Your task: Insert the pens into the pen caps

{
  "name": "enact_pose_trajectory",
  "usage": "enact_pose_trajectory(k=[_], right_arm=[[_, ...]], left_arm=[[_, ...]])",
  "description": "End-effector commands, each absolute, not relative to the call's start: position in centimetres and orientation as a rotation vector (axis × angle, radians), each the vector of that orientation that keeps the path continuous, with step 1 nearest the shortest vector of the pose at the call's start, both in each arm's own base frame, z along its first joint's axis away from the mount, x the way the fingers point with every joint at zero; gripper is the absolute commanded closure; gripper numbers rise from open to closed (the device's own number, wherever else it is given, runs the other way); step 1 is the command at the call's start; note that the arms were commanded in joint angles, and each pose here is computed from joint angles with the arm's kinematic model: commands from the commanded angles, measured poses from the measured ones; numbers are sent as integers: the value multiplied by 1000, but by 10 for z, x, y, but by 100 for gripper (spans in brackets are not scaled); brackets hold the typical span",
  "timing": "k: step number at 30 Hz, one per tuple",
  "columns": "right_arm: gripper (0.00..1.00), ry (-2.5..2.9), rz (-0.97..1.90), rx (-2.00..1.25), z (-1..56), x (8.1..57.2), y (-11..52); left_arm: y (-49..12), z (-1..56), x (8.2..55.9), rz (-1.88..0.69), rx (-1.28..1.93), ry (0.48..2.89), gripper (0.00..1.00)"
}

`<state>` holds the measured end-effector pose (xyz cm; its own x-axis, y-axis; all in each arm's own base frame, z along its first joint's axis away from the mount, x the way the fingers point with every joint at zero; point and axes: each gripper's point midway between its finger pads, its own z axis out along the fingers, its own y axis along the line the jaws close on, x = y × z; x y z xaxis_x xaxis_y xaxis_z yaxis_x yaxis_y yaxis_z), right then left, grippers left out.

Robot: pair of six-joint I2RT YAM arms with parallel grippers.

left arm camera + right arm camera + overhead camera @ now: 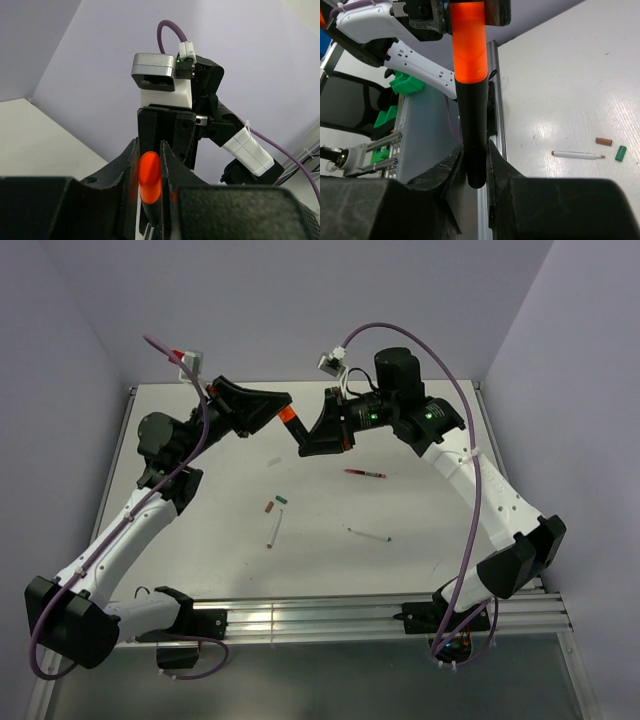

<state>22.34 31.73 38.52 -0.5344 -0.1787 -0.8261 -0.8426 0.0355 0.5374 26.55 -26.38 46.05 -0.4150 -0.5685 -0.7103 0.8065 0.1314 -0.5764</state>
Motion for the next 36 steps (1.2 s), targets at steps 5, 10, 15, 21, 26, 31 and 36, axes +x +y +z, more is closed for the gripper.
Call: enact_pose_trajectory(k=[5, 10, 15, 21, 26, 31, 36], right_arm=[[100, 1511, 1371, -989, 429, 256, 320], [100, 1526, 1369, -980, 425, 258, 320], [100, 1560, 1376, -960, 417, 260, 320], [100, 1617, 1362, -919, 400, 265, 312], [100, 1740, 1250, -812, 362, 284, 276], [100, 2089, 936, -632, 286, 322, 207], [100, 2322, 698, -403, 220, 344, 112]], left_arm=[[-283, 422, 238, -1659, 476, 1465, 100], [-282, 427, 240, -1660, 472, 1446, 85], [-274, 437, 247, -1651, 442, 1422, 61], [-257, 446, 263, -1577, 382, 1408, 17], [-243, 436, 264, -1518, 366, 1441, 1], [-234, 416, 269, -1407, 385, 1518, 0], [-231, 405, 268, -1351, 422, 1534, 1]])
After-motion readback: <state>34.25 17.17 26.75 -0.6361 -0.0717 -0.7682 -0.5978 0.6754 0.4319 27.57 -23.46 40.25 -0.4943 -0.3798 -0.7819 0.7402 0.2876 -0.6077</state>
